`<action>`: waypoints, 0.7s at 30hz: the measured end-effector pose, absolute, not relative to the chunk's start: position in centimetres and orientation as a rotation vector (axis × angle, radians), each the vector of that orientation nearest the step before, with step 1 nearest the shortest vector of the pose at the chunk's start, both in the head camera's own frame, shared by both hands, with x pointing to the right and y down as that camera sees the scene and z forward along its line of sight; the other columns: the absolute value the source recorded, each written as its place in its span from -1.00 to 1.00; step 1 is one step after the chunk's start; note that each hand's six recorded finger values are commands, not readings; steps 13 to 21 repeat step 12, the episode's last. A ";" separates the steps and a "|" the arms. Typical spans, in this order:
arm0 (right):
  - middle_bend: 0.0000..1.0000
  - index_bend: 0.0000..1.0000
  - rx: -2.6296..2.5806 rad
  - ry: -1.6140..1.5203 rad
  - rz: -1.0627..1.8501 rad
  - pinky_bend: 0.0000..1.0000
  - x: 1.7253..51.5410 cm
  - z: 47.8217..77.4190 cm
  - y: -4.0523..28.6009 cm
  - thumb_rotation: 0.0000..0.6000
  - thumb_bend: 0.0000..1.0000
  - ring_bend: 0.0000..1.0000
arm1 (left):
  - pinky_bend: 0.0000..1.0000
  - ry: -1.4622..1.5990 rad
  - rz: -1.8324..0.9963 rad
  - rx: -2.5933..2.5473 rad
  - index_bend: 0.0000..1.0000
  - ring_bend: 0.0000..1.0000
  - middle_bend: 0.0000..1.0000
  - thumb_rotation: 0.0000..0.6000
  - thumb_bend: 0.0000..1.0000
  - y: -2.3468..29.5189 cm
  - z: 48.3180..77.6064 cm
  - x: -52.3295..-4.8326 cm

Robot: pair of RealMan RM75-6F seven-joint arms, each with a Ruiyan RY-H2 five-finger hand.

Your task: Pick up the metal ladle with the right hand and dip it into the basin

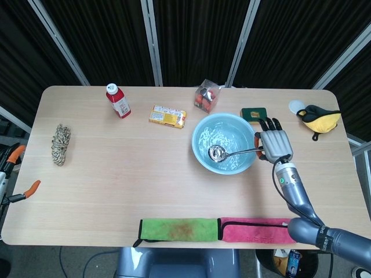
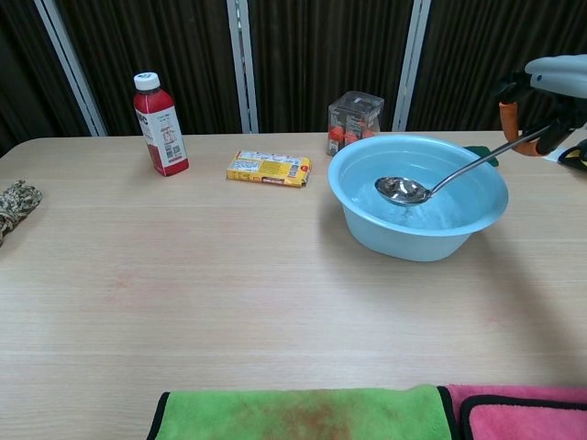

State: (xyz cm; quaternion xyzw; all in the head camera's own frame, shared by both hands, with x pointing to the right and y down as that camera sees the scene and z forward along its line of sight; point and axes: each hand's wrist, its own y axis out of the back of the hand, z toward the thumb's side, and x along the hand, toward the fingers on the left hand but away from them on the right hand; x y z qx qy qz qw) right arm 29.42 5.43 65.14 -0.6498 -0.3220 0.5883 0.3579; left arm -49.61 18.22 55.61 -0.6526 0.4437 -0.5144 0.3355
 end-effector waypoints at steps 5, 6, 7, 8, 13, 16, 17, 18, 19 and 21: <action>-0.83 0.64 -1.664 -0.847 1.511 -1.00 29.8 63.7 5.3 1.00 0.13 -1.00 | -1.00 1.143 -1.327 -1.698 -0.95 -1.00 -1.00 -0.03 -0.46 18.4 55.5 -49.3; -0.83 0.64 -1.661 -0.847 1.512 -1.00 29.9 63.5 5.3 1.00 0.13 -1.00 | -1.00 1.138 -1.321 -1.697 -0.95 -1.00 -1.00 -0.03 -0.46 18.4 55.5 -49.2; -0.83 0.64 -1.656 -0.846 1.515 -1.00 30.1 63.4 5.4 1.00 0.13 -1.00 | -1.00 1.134 -1.318 -1.697 -0.95 -1.00 -1.00 -0.03 -0.46 18.4 55.5 -49.1; -0.83 0.64 -1.652 -0.846 1.519 -1.00 30.2 63.3 5.4 1.00 0.13 -1.00 | -1.00 1.131 -1.316 -1.697 -0.95 -1.00 -1.00 -0.03 -0.46 18.5 55.5 -49.1; -0.83 0.64 -1.651 -0.847 1.533 -1.00 30.6 63.4 5.6 1.00 0.13 -1.00 | -1.00 1.128 -1.319 -1.703 -0.95 -1.00 -1.00 -0.03 -0.46 18.5 55.7 -49.1; -0.83 0.64 -1.651 -0.847 1.533 -1.00 30.6 63.4 5.6 1.00 0.13 -1.00 | -1.00 1.128 -1.319 -1.703 -0.95 -1.00 -1.00 -0.03 -0.46 18.5 55.7 -49.1; -0.83 0.64 -1.651 -0.847 1.533 -1.00 30.6 63.4 5.6 1.00 0.13 -1.00 | -1.00 1.128 -1.319 -1.703 -0.95 -1.00 -1.00 -0.03 -0.46 18.5 55.7 -49.1; -0.83 0.64 -1.651 -0.847 1.533 -1.00 30.6 63.4 5.6 1.00 0.13 -1.00 | -1.00 1.128 -1.319 -1.703 -0.95 -1.00 -1.00 -0.03 -0.46 18.5 55.7 -49.1; -0.83 0.64 -1.651 -0.847 1.533 -1.00 30.6 63.4 5.6 1.00 0.13 -1.00 | -1.00 1.128 -1.319 -1.703 -0.95 -1.00 -1.00 -0.03 -0.46 18.5 55.7 -49.1; -0.83 0.64 -1.651 -0.847 1.533 -1.00 30.6 63.4 5.6 1.00 0.13 -1.00 | -1.00 1.128 -1.319 -1.703 -0.95 -1.00 -1.00 -0.03 -0.46 18.5 55.7 -49.1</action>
